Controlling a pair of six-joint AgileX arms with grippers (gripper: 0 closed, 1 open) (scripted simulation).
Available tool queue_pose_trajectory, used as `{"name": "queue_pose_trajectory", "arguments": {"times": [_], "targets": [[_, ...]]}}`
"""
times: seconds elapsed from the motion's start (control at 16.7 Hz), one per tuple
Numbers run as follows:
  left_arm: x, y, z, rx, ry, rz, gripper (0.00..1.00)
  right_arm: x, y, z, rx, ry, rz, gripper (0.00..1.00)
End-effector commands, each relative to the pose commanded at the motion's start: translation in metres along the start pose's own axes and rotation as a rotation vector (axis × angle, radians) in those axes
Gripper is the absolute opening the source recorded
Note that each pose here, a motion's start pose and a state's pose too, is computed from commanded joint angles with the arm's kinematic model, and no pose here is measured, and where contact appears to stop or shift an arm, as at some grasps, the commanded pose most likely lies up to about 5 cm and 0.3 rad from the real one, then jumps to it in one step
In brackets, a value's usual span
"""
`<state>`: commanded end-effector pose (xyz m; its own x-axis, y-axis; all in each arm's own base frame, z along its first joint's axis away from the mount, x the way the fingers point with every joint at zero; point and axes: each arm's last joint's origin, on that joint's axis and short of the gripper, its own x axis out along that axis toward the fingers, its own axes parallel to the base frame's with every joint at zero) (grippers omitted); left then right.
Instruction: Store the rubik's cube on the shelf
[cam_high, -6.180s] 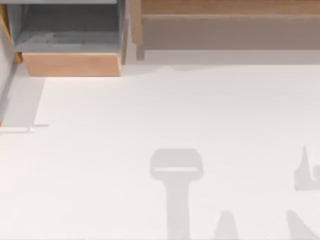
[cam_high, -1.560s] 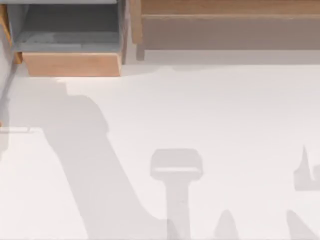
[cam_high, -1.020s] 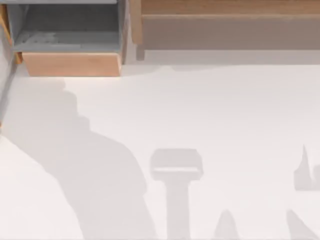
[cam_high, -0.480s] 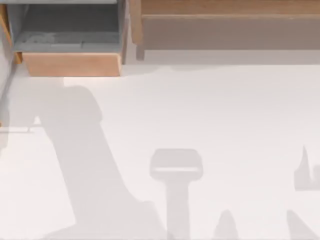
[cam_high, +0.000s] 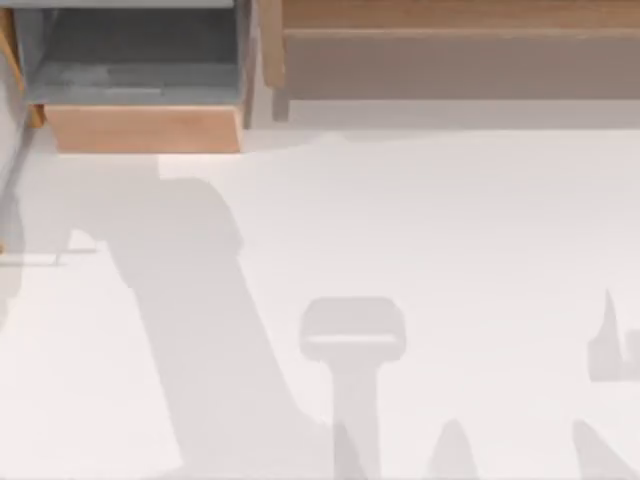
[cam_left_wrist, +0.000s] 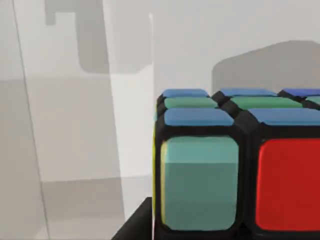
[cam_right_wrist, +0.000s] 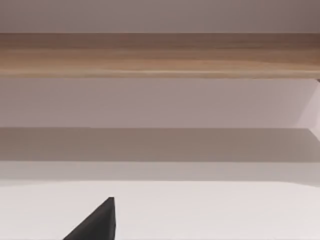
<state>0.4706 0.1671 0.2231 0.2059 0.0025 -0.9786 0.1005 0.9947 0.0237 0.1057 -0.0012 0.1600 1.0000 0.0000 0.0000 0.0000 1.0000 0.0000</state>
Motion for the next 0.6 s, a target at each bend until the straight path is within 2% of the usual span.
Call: {"name": "queue_pose_trajectory", "arguments": {"times": [0.12, 0.3, 0.42, 0.6], "targets": [[-0.034, -0.024, 0.002, 0.053, -0.041, 0.027, 0.00, 0.000, 0.000, 0.000, 0.000, 0.000, 0.000, 1.00], [-0.079, -0.090, 0.007, 0.202, -0.119, 0.042, 0.00, 0.000, 0.000, 0.000, 0.000, 0.000, 0.000, 1.00], [-0.088, -0.146, 0.009, 0.332, -0.144, 0.020, 0.00, 0.000, 0.000, 0.000, 0.000, 0.000, 0.000, 1.00], [-0.083, -0.237, 0.007, 0.549, -0.186, -0.025, 0.00, 0.000, 0.000, 0.000, 0.000, 0.000, 0.000, 1.00]]}}
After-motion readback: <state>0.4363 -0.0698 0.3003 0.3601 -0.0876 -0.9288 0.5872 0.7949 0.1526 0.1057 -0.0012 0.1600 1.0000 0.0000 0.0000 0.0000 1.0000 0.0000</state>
